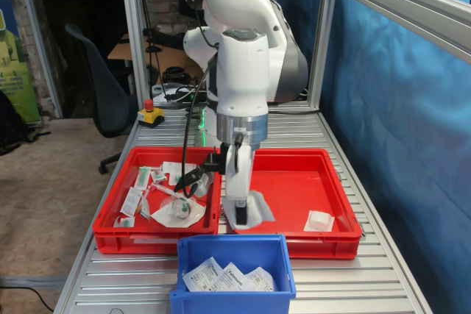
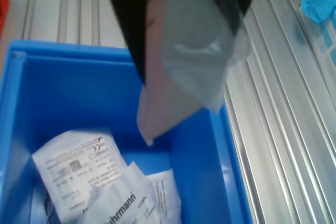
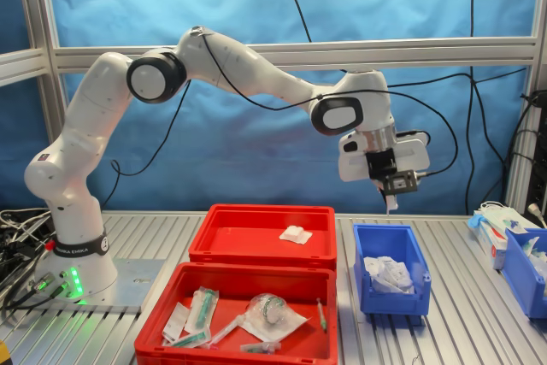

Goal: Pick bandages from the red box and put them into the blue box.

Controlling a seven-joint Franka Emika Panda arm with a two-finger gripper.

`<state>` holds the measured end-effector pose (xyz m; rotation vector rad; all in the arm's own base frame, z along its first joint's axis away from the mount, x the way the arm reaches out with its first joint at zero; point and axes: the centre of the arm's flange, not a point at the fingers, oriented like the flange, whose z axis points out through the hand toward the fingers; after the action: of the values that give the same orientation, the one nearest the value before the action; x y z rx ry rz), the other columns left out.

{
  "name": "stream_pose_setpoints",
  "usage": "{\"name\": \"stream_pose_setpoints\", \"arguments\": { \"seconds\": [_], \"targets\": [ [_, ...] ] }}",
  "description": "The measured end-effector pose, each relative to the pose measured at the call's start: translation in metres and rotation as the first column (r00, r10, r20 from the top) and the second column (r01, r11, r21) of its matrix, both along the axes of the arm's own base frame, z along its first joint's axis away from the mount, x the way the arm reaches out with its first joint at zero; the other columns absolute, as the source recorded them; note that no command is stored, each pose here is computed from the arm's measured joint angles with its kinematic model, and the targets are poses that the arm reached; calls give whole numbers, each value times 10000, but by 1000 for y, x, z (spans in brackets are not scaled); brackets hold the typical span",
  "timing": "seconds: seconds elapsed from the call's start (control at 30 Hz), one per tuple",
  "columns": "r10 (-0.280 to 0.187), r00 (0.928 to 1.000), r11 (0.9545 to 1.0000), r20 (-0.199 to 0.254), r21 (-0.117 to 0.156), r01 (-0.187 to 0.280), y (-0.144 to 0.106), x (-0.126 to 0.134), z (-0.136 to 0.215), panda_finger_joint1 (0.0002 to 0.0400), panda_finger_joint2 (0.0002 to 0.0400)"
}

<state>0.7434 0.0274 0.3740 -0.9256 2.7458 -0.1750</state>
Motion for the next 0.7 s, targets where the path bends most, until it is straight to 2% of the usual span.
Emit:
{"name": "stream_pose_setpoints", "arguments": {
  "seconds": [0.7],
  "targets": [
    [-107, 9999, 9999, 62, -80, 107, -8, 4, -1, 60, 60]
  ]
}}
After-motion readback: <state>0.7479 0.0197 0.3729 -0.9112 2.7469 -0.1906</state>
